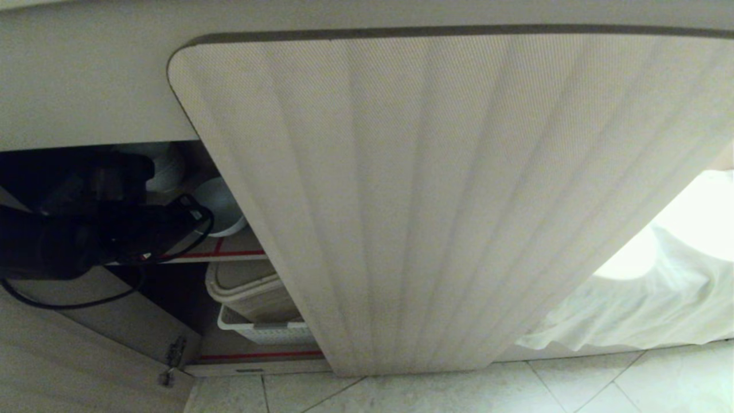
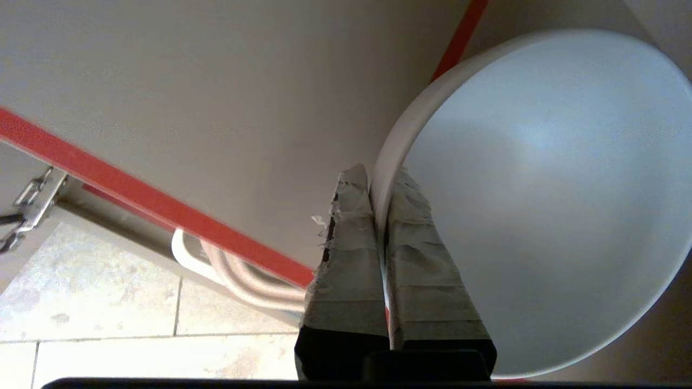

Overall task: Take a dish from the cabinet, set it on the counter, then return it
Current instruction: Take the bowl from the cabinet

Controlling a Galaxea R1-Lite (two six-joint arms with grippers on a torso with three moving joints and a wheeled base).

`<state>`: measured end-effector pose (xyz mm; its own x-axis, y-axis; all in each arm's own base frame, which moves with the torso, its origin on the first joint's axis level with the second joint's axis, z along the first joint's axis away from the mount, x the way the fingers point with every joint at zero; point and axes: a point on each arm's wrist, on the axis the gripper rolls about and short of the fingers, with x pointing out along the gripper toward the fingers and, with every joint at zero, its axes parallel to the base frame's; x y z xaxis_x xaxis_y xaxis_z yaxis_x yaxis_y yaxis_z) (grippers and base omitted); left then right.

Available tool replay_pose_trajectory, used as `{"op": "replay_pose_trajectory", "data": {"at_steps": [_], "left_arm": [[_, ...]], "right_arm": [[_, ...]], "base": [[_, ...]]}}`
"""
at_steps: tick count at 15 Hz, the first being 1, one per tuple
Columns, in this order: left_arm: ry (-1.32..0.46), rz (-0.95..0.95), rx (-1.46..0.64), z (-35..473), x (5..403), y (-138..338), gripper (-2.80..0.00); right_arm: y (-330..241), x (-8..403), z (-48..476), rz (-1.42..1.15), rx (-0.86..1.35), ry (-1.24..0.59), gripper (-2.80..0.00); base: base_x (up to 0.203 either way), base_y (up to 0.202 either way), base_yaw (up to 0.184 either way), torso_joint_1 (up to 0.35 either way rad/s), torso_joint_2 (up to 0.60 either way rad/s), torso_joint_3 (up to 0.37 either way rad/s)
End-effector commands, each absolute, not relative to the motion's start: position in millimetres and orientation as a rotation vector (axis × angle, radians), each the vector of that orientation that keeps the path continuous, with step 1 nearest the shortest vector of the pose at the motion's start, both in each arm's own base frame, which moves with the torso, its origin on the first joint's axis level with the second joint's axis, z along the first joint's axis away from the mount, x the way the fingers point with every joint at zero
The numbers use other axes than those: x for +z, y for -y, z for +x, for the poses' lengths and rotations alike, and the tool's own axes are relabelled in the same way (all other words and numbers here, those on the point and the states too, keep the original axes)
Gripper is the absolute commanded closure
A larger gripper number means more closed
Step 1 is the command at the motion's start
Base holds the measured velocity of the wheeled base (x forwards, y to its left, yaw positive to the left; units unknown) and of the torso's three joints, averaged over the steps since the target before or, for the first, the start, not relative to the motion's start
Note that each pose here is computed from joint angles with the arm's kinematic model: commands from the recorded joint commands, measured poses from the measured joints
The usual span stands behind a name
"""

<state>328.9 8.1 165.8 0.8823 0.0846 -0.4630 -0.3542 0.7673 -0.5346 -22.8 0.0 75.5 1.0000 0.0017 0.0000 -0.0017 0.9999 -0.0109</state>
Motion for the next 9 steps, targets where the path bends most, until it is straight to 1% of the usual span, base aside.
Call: {"op": "replay_pose_trajectory", "data": {"at_steps": [1,9], "left_arm": [[-0.426,-0.662,0.245,323.4,169.3,-8.0,0.0],[-0.465,-0.659,0.255,284.6,163.7,-6.4,0.0]], "right_arm": [[0.0,75.5,-22.7,-0.012,0.003,-0.002,0.0],[0.0,75.5,-22.7,-0.011,0.002,-0.002,0.0]], "base": [[0.0,0.0,0.0,0.0,0.0,0.0],[0.0,0.0,0.0,0.0,0.0,0.0]]}}
